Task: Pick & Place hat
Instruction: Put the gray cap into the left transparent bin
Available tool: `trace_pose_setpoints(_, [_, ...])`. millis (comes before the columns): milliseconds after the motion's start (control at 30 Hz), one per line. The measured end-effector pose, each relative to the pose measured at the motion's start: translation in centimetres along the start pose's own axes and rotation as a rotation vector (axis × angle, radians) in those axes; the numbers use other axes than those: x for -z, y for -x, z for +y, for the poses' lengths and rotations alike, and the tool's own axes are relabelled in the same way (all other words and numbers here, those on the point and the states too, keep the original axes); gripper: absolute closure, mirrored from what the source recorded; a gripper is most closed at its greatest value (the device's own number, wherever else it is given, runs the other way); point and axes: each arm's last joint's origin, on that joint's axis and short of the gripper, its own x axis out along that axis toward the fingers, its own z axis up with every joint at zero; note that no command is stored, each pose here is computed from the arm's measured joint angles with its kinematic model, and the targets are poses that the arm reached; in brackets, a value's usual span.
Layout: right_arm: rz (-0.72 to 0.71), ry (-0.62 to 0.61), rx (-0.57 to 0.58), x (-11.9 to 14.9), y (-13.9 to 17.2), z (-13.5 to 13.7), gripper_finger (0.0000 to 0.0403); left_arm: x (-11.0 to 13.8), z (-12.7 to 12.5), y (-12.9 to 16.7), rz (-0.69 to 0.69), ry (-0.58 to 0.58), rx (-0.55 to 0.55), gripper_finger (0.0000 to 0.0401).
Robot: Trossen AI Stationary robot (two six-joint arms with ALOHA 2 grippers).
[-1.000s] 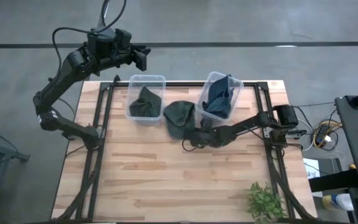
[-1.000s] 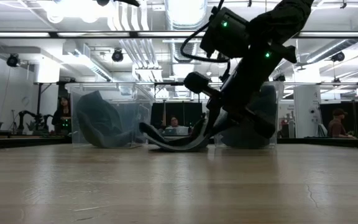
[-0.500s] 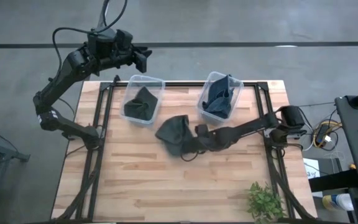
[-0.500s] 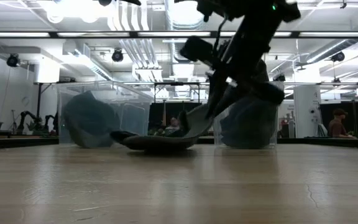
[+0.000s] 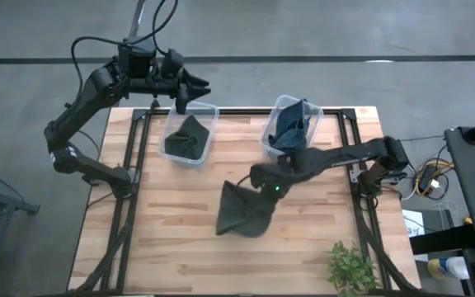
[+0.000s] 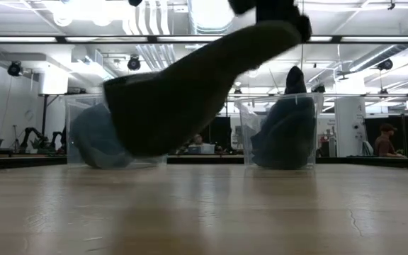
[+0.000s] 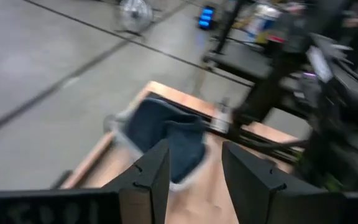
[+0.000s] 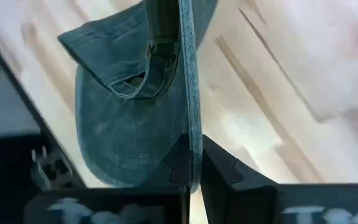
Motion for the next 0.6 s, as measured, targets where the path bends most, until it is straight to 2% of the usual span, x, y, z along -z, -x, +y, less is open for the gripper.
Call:
trace_pose_setpoints(100, [0.026, 0.127, -0.029, -0.4, 2.8, 0.4, 0.0392, 0.1, -0.3, -0.2, 0.023, 0.014, 0.131, 0.0263])
trace_pose_setpoints(267, [0.042, 0.316, -0.14, -0.7, 7.4, 1.2, 0.0392, 0.5, -1.1, -0.6, 0.108, 0.084, 0.461, 0.0263])
trace_pose_setpoints(333, [0.027, 0.366, -0.179, -0.8, 9.1, 1.4, 0.0392, 0.7, -1.3, -1.1, 0.154, 0.137, 0.556, 0.0263])
trace_pose_setpoints(467, [0.021, 0.382, -0.271, -1.2, 12.0, 1.2, 0.0392, 1.4, -1.8, -2.5, 0.247, 0.222, 0.594, 0.0263])
trace_pose_setpoints(600, [0.078, 0.332, -0.309, -1.2, 13.3, 0.5, 0.0392, 1.9, -2.9, -3.7, 0.295, 0.227, 0.636, 0.0263])
